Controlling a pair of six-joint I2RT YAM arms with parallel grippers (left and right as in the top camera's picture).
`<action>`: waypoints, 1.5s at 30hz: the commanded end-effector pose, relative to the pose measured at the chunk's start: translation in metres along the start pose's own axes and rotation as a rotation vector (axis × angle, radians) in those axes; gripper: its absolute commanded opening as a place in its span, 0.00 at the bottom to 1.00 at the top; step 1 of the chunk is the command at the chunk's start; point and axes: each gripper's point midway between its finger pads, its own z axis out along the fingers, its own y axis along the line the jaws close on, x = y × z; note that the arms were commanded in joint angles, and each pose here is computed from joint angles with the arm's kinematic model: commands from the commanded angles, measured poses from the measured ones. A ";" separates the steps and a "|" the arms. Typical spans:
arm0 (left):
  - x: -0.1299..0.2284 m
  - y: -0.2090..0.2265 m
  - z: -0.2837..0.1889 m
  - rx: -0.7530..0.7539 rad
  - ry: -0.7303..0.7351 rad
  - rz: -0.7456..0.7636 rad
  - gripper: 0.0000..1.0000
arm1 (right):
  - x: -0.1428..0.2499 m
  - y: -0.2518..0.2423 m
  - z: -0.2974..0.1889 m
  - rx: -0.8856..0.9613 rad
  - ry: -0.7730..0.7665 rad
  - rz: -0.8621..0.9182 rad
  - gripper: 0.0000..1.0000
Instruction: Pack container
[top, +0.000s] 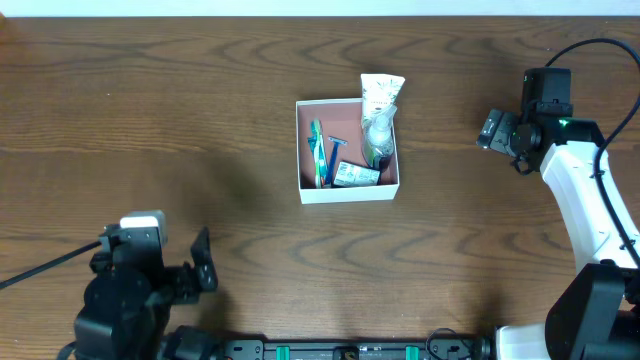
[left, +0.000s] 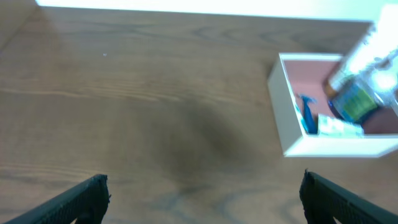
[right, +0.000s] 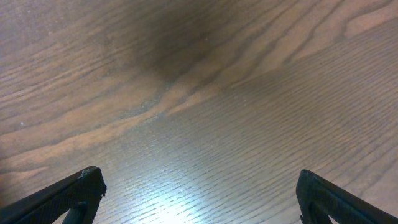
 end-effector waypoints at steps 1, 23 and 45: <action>0.010 0.002 0.018 -0.005 -0.001 -0.035 0.98 | -0.003 -0.003 -0.001 0.008 -0.007 0.021 0.99; 0.027 -0.034 0.091 0.253 -0.510 0.051 0.98 | -0.003 -0.003 -0.001 0.008 -0.007 0.021 0.99; 0.081 -0.036 0.126 0.243 -0.398 0.120 0.98 | -0.003 -0.003 -0.001 0.008 -0.007 0.021 0.99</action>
